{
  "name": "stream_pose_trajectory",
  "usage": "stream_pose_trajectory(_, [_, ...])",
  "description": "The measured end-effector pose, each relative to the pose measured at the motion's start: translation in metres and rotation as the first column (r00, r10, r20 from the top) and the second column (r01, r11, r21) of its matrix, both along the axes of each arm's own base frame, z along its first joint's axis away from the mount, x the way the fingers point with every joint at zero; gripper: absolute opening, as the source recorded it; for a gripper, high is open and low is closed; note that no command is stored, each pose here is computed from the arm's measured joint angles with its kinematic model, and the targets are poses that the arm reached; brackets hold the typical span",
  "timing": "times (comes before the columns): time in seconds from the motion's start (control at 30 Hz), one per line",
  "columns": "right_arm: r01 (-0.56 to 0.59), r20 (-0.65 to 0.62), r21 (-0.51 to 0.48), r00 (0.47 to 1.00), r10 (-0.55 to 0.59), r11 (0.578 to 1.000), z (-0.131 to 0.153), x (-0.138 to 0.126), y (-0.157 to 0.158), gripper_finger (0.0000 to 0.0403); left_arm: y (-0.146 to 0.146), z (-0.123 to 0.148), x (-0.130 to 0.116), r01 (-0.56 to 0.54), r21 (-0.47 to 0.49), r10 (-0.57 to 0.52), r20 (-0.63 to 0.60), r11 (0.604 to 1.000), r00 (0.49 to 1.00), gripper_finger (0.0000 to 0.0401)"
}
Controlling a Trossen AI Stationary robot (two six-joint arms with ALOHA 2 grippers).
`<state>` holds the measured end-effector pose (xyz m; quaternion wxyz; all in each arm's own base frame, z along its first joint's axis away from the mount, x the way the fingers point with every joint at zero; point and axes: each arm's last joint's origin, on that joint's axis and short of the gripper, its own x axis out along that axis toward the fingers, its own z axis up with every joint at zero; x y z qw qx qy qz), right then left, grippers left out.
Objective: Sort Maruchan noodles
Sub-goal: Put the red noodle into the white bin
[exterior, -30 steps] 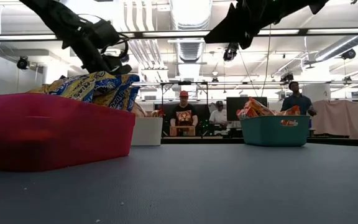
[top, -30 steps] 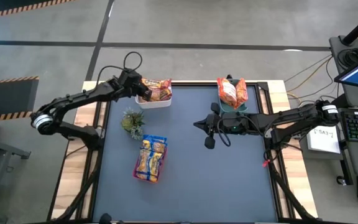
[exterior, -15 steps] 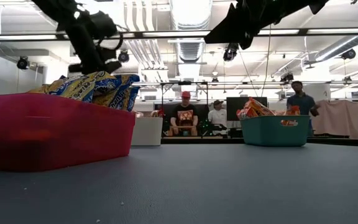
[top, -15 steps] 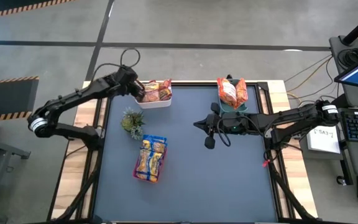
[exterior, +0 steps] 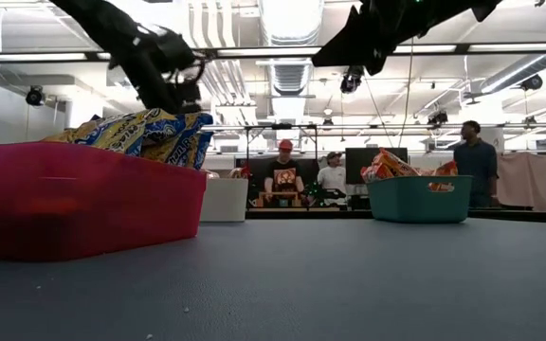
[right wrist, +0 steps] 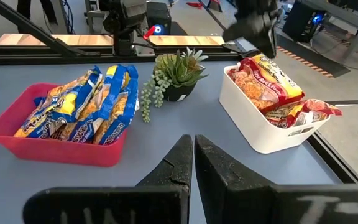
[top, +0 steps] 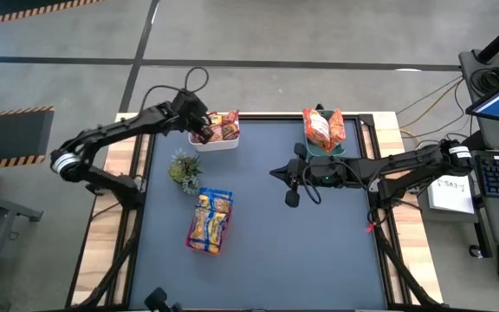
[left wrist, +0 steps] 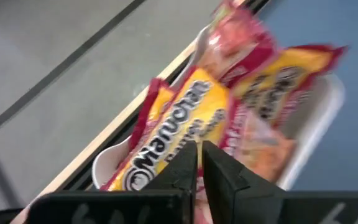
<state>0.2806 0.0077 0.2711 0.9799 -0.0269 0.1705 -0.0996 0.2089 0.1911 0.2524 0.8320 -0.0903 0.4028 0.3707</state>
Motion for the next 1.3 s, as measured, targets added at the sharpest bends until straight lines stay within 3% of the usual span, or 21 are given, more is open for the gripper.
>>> stream_pose_trajectory(0.43, [0.006, -0.006, -0.006, 1.000, -0.006, 1.000, -0.002, 0.000, 0.000, 0.0009, 0.022, -0.054, 0.020, -0.070, -0.063, 0.060, -0.148, 0.995, 0.987, 0.0001])
stream_pose_trajectory(0.57, [0.006, -0.006, -0.006, 1.000, -0.006, 1.000, -0.002, 0.000, 0.000, 0.0009, 0.021, -0.051, 0.019, -0.068, -0.066, 0.058, -0.147, 0.995, 0.987, 0.0000])
stream_pose_trajectory(0.8, [0.007, -0.008, -0.006, 1.000, -0.007, 1.000, -0.003, -0.001, -0.001, 0.0009, 0.014, -0.024, 0.013, -0.060, -0.035, 0.057, -0.073, 0.998, 0.996, 0.0000])
stream_pose_trajectory(1.13, [0.008, -0.012, -0.003, 1.000, -0.008, 1.000, -0.004, -0.001, -0.001, 0.0009, 0.013, -0.046, 0.012, -0.092, -0.088, 0.082, -0.113, 0.992, 0.990, 0.0000])
stream_pose_trajectory(1.3, [0.003, -0.016, -0.017, 1.000, -0.004, 1.000, -0.004, -0.001, -0.001, 0.0009, 0.005, -0.035, 0.013, -0.079, -0.070, 0.073, -0.080, 0.994, 0.994, 0.0000])
